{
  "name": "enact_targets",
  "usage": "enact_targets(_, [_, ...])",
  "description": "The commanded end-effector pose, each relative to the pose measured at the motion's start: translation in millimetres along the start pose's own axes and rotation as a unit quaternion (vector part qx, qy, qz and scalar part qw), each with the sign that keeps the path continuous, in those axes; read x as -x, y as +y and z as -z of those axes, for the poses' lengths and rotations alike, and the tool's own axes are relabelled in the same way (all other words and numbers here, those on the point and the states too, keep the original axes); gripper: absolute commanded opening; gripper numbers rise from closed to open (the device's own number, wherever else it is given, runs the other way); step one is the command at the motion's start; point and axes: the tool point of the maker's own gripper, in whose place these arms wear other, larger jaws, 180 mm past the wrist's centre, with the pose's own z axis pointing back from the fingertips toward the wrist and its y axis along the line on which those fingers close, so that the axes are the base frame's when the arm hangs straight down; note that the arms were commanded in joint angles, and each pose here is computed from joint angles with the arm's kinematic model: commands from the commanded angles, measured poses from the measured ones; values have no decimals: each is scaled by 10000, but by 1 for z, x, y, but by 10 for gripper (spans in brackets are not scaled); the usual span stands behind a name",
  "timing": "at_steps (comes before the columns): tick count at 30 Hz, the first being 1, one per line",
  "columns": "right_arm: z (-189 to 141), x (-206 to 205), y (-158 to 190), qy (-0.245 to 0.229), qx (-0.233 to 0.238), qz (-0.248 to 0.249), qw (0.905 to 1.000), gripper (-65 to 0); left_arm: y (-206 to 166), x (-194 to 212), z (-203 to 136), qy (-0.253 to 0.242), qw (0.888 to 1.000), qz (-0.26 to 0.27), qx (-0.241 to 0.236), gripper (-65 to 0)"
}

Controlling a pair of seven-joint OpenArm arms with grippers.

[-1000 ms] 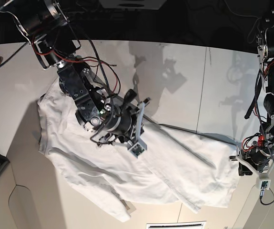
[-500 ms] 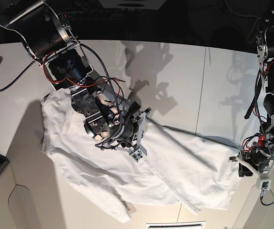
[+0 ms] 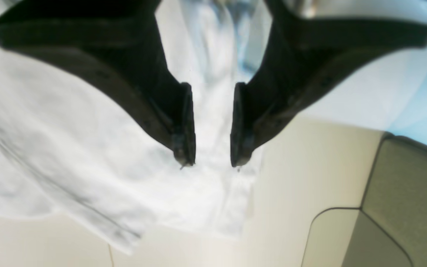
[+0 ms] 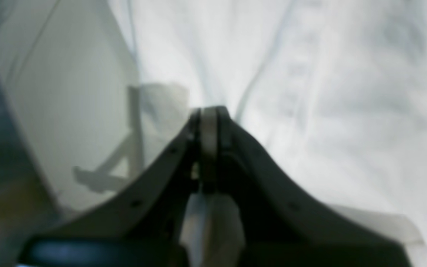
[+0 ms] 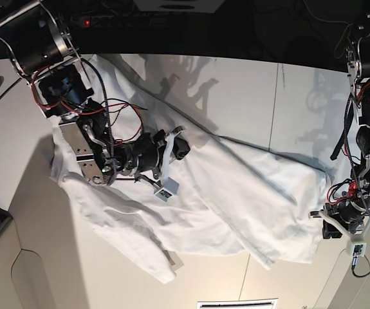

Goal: Layout the t-shirt on the table in an organized manner, then fold the t-shirt properly
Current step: 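Lower the left gripper onto the shirt hem and grasp it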

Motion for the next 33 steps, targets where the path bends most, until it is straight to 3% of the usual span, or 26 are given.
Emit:
enact_targets(1, [-10, 46, -24, 980, 417, -69, 9943, -650, 10, -29, -2, -353, 9993, 38, -78, -430])
enact_targets(5, [-28, 68, -45, 1215, 516, 127, 9912, -650, 10, -24, -2, -231, 9997, 32, -79, -365])
enact_targets(13, [-63, 98, -85, 1427, 904, 267, 9853, -650, 4, -12, 0, -148, 9999, -22, -29, -365])
enact_targets(21, [-68, 68, -75, 952, 763, 119, 9925, -650, -24, 25, 15, 148, 9985, -508, 171, -365])
enact_targets(33, [-72, 53, -68, 886, 765, -131, 9930, -650, -82, -8, 39, -81, 9952, -712, 666, -365])
